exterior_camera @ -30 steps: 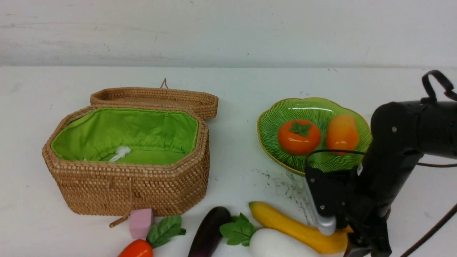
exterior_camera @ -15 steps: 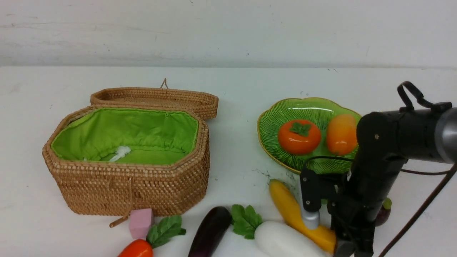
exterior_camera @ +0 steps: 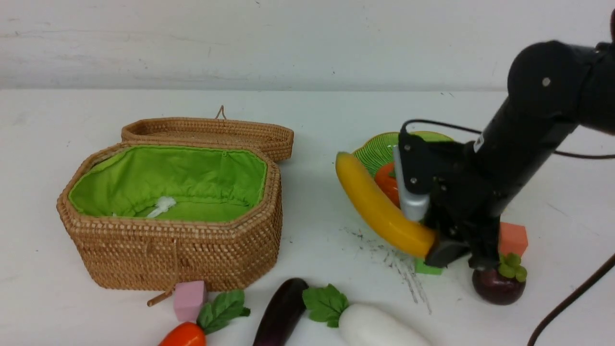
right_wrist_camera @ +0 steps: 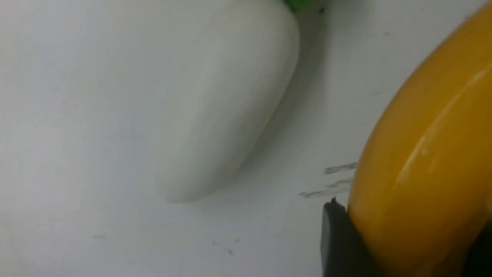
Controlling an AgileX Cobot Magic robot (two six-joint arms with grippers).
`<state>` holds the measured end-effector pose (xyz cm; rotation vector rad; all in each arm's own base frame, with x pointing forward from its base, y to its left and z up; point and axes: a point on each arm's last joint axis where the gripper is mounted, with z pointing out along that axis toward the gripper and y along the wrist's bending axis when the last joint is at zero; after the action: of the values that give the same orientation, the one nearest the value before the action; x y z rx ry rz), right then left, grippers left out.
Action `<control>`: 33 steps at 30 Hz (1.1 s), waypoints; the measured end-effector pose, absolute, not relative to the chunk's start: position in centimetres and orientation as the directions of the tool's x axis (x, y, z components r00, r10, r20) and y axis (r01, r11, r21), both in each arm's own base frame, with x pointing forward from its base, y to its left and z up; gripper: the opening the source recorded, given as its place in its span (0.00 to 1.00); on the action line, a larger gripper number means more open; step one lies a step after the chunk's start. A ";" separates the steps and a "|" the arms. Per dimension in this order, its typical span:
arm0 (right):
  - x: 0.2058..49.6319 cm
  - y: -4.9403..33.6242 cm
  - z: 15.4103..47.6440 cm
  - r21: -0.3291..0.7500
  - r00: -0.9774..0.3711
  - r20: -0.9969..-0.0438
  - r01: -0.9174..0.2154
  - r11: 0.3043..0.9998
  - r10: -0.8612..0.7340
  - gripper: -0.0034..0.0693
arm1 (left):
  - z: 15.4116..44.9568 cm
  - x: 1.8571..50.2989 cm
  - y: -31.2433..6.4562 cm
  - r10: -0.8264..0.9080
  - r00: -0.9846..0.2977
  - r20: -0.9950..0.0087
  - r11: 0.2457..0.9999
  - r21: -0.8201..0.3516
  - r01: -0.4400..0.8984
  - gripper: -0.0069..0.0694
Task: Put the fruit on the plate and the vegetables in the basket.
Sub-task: Use the right arm to grab a banana and put it into the right plate
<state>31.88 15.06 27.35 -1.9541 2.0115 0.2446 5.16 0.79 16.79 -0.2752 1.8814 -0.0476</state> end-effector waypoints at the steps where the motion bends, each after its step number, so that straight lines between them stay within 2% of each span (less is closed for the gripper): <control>1: 32.3 14.9 27.9 -0.129 -0.002 -0.349 -0.990 0.050 -0.937 0.48 | 16.8 5.2 0.8 -0.213 -0.297 -0.931 0.971 -0.170 -0.166 0.40; 5: 33.8 13.6 29.0 -0.186 -0.044 -0.360 -0.975 0.118 -0.932 0.48 | 16.8 5.2 0.8 -0.213 -0.297 -0.931 0.971 -0.170 -0.166 0.40; 6: 34.7 12.4 29.0 -0.204 -0.085 -0.364 -0.964 0.168 -0.927 0.48 | 16.8 5.2 0.8 -0.213 -0.297 -0.931 0.971 -0.170 -0.166 0.40; 9: 36.3 10.8 28.4 -0.207 -0.144 -0.373 -0.950 0.233 -0.917 0.48 | 16.8 5.2 0.8 -0.213 -0.297 -0.931 0.971 -0.170 -0.166 0.40; 17: 39.4 11.0 24.4 -0.088 -0.289 -0.400 -0.933 0.350 -0.870 0.48 | 16.8 5.2 0.8 -0.213 -0.297 -0.931 0.971 -0.170 -0.166 0.40; 21: 41.2 11.9 23.2 0.010 -0.400 -0.449 -0.897 0.443 -0.799 0.48 | 16.8 5.2 0.8 -0.213 -0.297 -0.931 0.971 -0.170 -0.166 0.40; 24: 42.1 12.7 22.9 0.062 -0.423 -0.464 -0.892 0.448 -0.778 0.48 | 16.8 5.2 0.8 -0.213 -0.297 -0.931 0.971 -0.170 -0.166 0.40; 29: 42.4 13.9 22.0 0.078 -0.424 -0.463 -0.894 0.441 -0.778 0.48 | 16.8 5.2 0.8 -0.213 -0.297 -0.931 0.971 -0.170 -0.166 0.40; 33: 43.2 14.1 20.6 0.079 -0.461 -0.466 -0.872 0.484 -0.755 0.48 | 16.8 5.2 0.8 -0.213 -0.297 -0.931 0.971 -0.170 -0.166 0.40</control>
<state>43.23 14.12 20.61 -1.3616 2.3654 0.4364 5.16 0.79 16.79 -0.2752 1.8814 -0.0476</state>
